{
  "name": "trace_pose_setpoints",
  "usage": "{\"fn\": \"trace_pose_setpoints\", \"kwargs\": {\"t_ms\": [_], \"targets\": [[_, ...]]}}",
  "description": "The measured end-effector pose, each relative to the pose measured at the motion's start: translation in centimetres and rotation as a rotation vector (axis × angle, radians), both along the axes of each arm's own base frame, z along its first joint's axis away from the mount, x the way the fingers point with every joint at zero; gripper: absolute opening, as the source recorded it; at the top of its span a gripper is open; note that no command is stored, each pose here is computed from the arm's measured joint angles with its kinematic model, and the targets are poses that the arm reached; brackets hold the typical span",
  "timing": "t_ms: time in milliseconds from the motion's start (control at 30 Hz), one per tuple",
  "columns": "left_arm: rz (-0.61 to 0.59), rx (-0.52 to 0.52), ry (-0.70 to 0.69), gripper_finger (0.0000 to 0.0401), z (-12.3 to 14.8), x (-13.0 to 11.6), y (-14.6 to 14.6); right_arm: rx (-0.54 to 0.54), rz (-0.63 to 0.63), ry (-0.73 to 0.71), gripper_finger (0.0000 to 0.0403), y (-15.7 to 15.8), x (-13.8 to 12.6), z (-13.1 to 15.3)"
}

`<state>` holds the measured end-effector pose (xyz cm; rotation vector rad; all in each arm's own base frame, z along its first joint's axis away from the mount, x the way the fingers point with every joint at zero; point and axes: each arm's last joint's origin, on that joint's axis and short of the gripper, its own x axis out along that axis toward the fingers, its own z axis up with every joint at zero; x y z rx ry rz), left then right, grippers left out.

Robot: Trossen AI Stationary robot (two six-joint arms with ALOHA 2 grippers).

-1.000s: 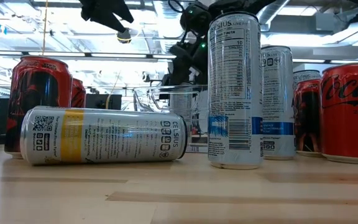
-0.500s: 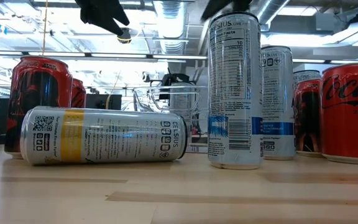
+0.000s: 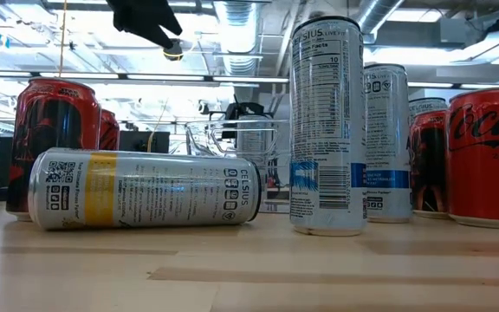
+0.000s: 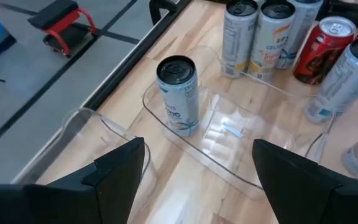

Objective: Sort soda cans
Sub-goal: Put the white blue soda can into the middle transparent bin

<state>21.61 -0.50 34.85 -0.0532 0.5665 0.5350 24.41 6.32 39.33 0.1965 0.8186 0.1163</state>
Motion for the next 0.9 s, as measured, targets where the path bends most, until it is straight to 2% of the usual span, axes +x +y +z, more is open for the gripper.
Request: {"fn": "trace_pose_setpoints", "kwargs": {"t_ms": [200, 400, 533, 633, 900], "targets": [[0.046, -0.072, -0.044, 0.0292, 0.0, 0.0, 0.0, -0.167, 0.04, 0.115, 0.0393, 2.0, 0.1, -1.9], [0.038, -0.072, -0.042, 0.0292, 0.0, 0.0, -0.2, -0.221, 0.03, 0.198, 0.0393, 1.5, 1.7, -3.5], [0.038, -0.071, -0.042, 0.0292, 0.0, 0.0, -0.2, -0.233, 0.041, 0.277, 0.0393, 0.8, 2.9, -4.9], [0.039, -0.07, -0.041, 0.0292, 0.0, 0.0, -0.1, -0.204, 0.056, 0.296, 0.0393, 0.4, 3.4, -5.3], [0.047, -0.067, -0.042, 0.0292, 0.0, 0.0, -0.1, -0.219, 0.073, 0.34, 0.0393, 0.0, 4.2, -6.3]]}}
